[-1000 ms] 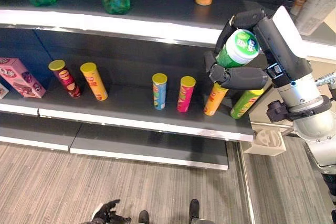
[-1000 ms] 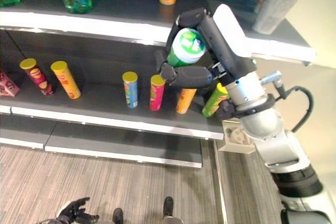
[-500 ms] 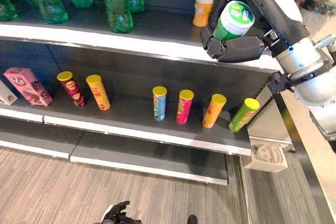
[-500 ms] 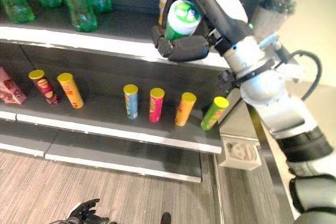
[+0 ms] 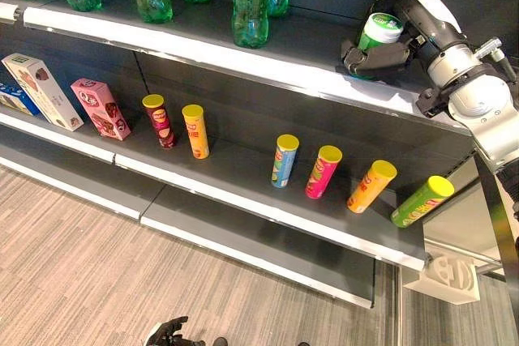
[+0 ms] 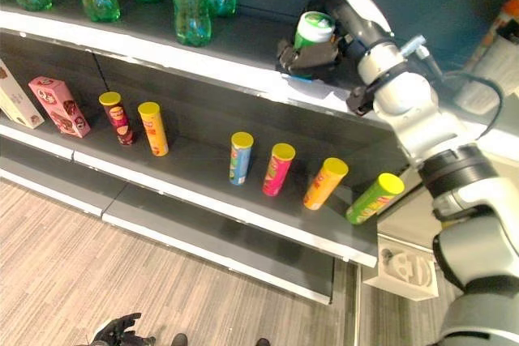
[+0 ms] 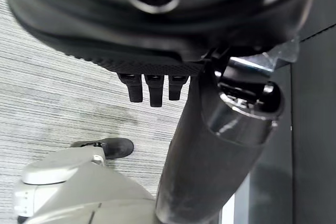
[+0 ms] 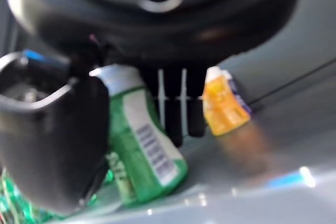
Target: Put the goods on the table back onto the shelves and tidy them up.
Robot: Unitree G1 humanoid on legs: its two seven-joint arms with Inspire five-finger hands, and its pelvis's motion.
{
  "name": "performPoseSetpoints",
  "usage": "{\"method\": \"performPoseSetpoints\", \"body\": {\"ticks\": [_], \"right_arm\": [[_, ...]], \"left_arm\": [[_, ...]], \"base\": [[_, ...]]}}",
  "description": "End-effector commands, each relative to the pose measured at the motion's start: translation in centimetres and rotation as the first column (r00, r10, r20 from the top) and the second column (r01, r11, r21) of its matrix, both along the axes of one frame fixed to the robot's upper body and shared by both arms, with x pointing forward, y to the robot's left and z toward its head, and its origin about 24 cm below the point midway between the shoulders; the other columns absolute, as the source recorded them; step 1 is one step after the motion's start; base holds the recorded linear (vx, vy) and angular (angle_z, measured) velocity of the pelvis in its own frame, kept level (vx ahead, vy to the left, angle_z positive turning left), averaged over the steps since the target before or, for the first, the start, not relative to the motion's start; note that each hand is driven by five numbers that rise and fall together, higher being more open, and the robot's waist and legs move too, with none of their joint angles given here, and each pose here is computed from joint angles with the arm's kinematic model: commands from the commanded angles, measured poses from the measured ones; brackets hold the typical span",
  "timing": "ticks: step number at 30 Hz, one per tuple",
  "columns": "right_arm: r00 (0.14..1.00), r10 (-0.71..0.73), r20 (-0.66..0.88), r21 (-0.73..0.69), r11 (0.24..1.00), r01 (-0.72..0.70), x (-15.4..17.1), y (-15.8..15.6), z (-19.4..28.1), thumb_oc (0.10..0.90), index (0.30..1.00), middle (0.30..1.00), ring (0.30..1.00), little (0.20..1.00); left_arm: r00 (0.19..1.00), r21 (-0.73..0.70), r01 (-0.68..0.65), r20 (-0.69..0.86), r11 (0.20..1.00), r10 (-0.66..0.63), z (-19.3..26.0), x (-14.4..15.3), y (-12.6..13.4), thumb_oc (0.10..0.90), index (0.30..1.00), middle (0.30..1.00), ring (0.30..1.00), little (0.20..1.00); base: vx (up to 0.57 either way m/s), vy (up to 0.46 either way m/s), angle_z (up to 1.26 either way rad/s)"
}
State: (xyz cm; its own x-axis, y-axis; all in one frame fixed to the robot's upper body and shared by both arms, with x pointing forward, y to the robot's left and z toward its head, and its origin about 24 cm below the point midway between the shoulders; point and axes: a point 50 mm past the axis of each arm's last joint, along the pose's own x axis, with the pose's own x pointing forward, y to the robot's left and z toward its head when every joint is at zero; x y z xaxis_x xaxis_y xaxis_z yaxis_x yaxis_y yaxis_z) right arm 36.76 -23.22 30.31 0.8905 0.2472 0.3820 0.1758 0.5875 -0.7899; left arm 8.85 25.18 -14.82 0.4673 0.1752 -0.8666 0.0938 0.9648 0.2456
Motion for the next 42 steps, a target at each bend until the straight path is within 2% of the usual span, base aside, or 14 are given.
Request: {"method": "performPoseSetpoints", "body": {"ticks": [1,21,22,23,24,34,38,42], "right_arm": [[0.978,0.030,0.208,0.030,0.999,-0.037,-1.5,0.9,6.9,0.400,0.300,0.300,0.300,0.300],[0.982,0.093,0.167,-0.027,0.996,-0.090,-1.5,2.0,6.4,0.400,0.300,0.300,0.300,0.300],[0.981,0.097,0.166,-0.026,0.995,-0.094,-1.5,2.1,6.4,0.444,0.366,0.366,0.366,0.366],[0.981,0.093,0.169,-0.024,0.996,-0.091,-1.5,2.1,6.4,0.769,0.853,0.853,0.853,0.853],[0.982,0.089,0.166,-0.022,0.996,-0.087,-1.4,2.0,6.3,0.800,0.900,0.900,0.900,0.900],[0.973,0.056,0.225,0.040,0.997,-0.066,-1.7,1.3,7.2,0.800,0.900,0.900,0.900,0.900],[0.947,0.044,0.319,0.122,0.989,-0.087,-2.5,0.9,8.7,0.800,0.900,0.900,0.900,0.900],[0.872,0.048,0.488,0.161,0.976,-0.144,-4.6,1.5,11.1,0.800,0.900,0.900,0.900,0.900]], "left_arm": [[0.996,0.064,0.081,0.043,0.995,-0.083,1.0,1.9,1.7,0.800,0.900,0.900,0.900,0.900],[0.988,0.078,0.139,0.058,0.987,-0.144,1.4,2.7,1.6,0.800,0.900,0.900,0.900,0.900],[0.987,0.076,0.139,0.067,0.987,-0.144,1.5,2.8,1.6,0.800,0.900,0.900,0.900,0.900],[0.987,0.076,0.131,0.082,0.988,-0.138,1.6,3.1,1.6,0.800,0.900,0.900,0.900,0.900],[0.987,0.072,0.122,0.093,0.990,-0.128,1.7,3.3,1.7,0.800,0.900,0.900,0.900,0.900],[0.989,0.082,0.119,0.082,0.990,-0.126,1.7,3.1,1.9,0.800,0.900,0.900,0.900,0.900],[0.988,0.078,0.125,0.077,0.989,-0.131,1.6,3.1,1.7,0.800,0.900,0.900,0.900,0.900],[0.989,0.087,0.123,0.073,0.989,-0.130,1.5,3.2,1.6,0.800,0.900,0.900,0.900,0.900]], "base": [[0.00,0.000,0.00],[0.00,0.007,-0.03],[0.00,0.012,-0.03],[0.00,0.000,0.00],[0.00,0.000,0.00],[0.00,0.000,0.00],[0.00,0.000,0.00],[0.01,0.009,0.00]]}}
